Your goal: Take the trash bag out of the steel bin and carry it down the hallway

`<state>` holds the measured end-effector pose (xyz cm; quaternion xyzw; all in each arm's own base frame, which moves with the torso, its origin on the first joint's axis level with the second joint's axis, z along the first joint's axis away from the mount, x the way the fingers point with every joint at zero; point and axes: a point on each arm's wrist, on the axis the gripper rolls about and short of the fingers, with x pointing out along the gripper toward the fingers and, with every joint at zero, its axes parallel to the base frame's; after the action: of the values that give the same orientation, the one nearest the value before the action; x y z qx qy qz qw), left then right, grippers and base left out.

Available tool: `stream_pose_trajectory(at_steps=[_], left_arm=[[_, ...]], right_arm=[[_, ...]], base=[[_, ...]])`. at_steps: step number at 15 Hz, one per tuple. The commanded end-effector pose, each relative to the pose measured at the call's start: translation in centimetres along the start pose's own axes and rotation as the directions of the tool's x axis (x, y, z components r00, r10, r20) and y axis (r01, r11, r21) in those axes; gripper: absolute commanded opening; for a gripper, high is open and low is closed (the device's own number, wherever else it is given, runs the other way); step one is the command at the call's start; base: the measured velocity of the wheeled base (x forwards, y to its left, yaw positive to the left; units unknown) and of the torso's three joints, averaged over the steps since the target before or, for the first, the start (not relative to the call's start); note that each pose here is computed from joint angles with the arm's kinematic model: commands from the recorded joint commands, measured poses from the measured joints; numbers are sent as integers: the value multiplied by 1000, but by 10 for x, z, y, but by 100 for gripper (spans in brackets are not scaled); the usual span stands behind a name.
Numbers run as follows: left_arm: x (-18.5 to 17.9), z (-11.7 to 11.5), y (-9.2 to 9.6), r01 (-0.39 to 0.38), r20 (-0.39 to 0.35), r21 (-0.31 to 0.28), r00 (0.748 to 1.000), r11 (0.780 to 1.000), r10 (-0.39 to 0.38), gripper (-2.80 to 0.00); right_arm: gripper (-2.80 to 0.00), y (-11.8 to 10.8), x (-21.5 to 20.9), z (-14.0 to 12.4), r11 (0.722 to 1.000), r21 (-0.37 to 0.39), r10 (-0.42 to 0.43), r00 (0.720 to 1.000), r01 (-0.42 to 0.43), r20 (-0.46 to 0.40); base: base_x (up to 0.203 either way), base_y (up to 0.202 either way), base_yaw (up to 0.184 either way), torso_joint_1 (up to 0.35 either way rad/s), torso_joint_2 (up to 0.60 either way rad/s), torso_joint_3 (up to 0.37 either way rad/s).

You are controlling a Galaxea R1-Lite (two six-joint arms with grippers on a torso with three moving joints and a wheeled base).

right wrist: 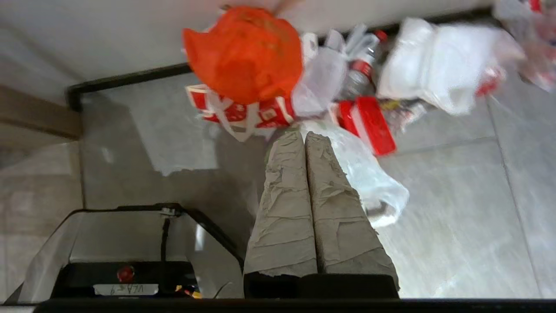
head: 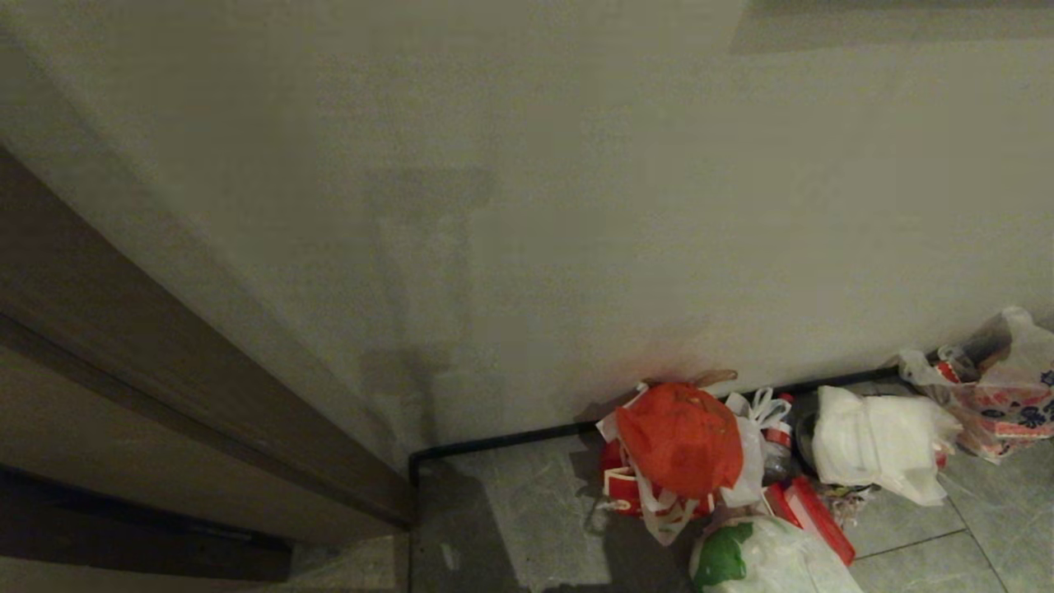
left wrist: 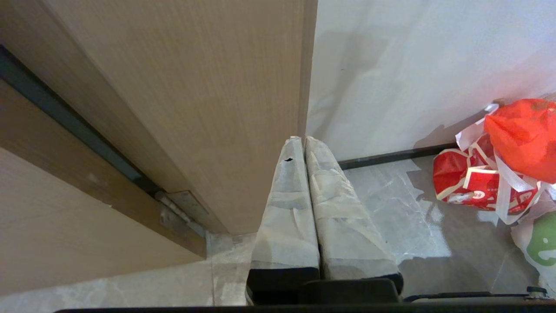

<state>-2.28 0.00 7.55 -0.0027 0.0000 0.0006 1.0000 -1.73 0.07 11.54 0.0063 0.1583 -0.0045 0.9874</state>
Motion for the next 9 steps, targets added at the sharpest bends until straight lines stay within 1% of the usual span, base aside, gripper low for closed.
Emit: stream_pose_trajectory(at_steps=[1,2,4,5,6,7,8,9], left_arm=[[0,0,0,0,-2,-1,1000,1000,0,-280],[0,0,0,0,-3,-1,1000,1000,0,-280],[0,0,0,0,-3,-1,1000,1000,0,-280],[0,0,0,0,-2,-1,1000,1000,0,-280],[0,0,0,0,-3,-1,1000,1000,0,-280],[0,0,0,0,-3,-1,1000,1000,0,-280],[0,0,0,0,-2,-1,1000,1000,0,-280],[0,0,0,0,-3,-1,1000,1000,0,-280]], right_arm=[[-280,-1,-7,-12,1000,-8,24,997,-23,79],[-280,-1,-11,-23,1000,-10,29,990,-28,141],[-280,-1,-9,-34,1000,-14,29,979,-27,200],[-280,-1,-1,-37,1000,-14,22,968,-19,251],[-280,-1,6,-39,1000,-14,18,950,-15,312],[-280,-1,8,-40,1000,-17,18,939,-13,344],[-280,-1,8,-39,1000,-19,17,941,-11,337],[-280,-1,8,-41,1000,-17,16,951,-12,308]], base=[[0,0,0,0,0,0],[0,0,0,0,0,0],[0,0,0,0,0,0],[0,0,0,0,0,0],[0,0,0,0,0,0],[0,0,0,0,0,0],[0,0,0,0,0,0],[0,0,0,0,0,0]])
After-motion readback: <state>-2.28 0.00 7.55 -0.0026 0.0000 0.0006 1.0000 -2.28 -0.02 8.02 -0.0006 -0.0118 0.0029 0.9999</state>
